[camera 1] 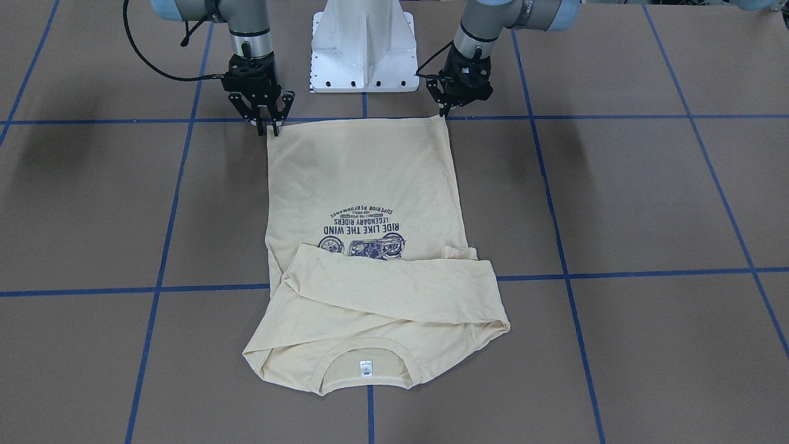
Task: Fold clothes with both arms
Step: 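Move both grippers to the hem corners nearest the robot and grasp, then lift the hem with both grippers and fold it toward the collar, then release the hem and raise both grippers away from the shirt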
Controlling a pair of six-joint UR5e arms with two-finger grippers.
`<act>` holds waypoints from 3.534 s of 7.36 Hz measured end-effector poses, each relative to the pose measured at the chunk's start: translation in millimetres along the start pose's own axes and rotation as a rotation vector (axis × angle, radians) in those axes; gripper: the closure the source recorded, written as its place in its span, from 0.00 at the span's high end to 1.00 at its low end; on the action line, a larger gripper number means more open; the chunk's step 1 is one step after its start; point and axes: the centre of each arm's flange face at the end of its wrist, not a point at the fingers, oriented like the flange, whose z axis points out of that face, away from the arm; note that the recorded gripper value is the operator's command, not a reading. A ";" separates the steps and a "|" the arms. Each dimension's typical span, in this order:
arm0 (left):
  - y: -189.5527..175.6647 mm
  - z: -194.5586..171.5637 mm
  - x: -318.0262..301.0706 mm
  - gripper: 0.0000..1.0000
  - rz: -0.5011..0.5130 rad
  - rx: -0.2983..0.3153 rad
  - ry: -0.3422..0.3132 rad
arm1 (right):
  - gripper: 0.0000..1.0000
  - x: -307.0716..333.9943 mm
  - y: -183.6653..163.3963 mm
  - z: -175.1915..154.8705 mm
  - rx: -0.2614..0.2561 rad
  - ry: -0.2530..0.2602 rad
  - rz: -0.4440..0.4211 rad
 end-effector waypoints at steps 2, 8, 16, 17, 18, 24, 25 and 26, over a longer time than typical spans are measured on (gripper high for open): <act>0.0 0.0 0.0 0.00 0.000 0.000 0.000 | 0.00 -0.2 0.5 -0.6 -0.001 0.001 -0.001; -0.3 -36.0 10.8 0.00 0.009 -0.005 0.039 | 0.00 -10.1 -31.8 -70.2 -0.038 -0.051 0.035; 36.3 -192.9 40.4 0.00 0.037 -0.134 0.158 | 0.00 -5.1 -54.3 -196.3 -0.256 -0.120 0.029; 15.8 -170.9 40.8 0.00 0.009 -0.095 0.113 | 0.00 -25.0 -74.9 -169.2 -0.203 -0.092 0.061; -6.9 -149.0 39.9 0.00 -0.019 -0.048 0.065 | 0.00 -43.4 -99.3 -144.3 -0.154 -0.064 0.086; -117.3 -157.7 10.8 0.00 -0.141 0.187 -0.012 | 0.00 -47.1 -209.1 -108.3 0.033 -0.011 0.168; -133.6 -152.7 11.4 0.00 -0.151 0.214 -0.028 | 0.00 -54.8 -219.4 -101.9 0.045 -0.005 0.178; -149.5 -137.4 11.5 0.00 -0.157 0.237 -0.058 | 0.00 -62.7 -226.3 -90.7 0.051 0.009 0.182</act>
